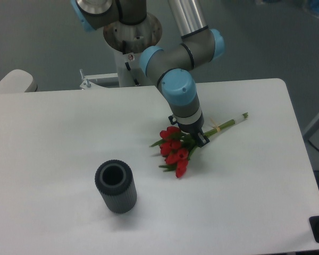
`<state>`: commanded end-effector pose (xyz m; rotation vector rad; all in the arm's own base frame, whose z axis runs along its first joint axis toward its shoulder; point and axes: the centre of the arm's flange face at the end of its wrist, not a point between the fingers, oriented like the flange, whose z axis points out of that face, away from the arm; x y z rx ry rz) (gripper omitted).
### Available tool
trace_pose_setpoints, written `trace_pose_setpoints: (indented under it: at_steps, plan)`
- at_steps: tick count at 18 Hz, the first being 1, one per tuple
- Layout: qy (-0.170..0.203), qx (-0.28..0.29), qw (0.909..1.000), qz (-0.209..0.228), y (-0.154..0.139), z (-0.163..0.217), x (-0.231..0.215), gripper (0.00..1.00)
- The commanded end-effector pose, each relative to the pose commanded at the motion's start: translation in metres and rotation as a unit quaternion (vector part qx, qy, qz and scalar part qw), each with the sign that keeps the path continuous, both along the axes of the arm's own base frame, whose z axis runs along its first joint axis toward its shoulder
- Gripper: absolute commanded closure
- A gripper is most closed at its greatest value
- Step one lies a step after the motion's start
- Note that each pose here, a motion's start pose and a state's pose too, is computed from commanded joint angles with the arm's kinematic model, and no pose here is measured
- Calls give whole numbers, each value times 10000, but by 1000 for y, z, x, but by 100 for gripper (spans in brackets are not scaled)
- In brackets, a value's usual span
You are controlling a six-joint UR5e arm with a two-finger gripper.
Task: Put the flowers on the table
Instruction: 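Open the gripper to release the tulip stems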
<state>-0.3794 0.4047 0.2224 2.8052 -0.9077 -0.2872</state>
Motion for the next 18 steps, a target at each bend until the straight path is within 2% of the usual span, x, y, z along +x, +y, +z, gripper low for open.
trace_pose_setpoints:
  at_steps: [1,6,8,12,15,18]
  plan:
    - [25,18,10000,8,0,3,-2,27]
    - [62,36,10000,31,0,6,-5,9]
    - [186,123,9997,39,4,20,-12,1]
    - [474,368,9982,93,13,53,-35,0]
    - [629,805,9947,143,30,84,-56,0]
    - [645,1379,9864,621,45,102,-74,0]
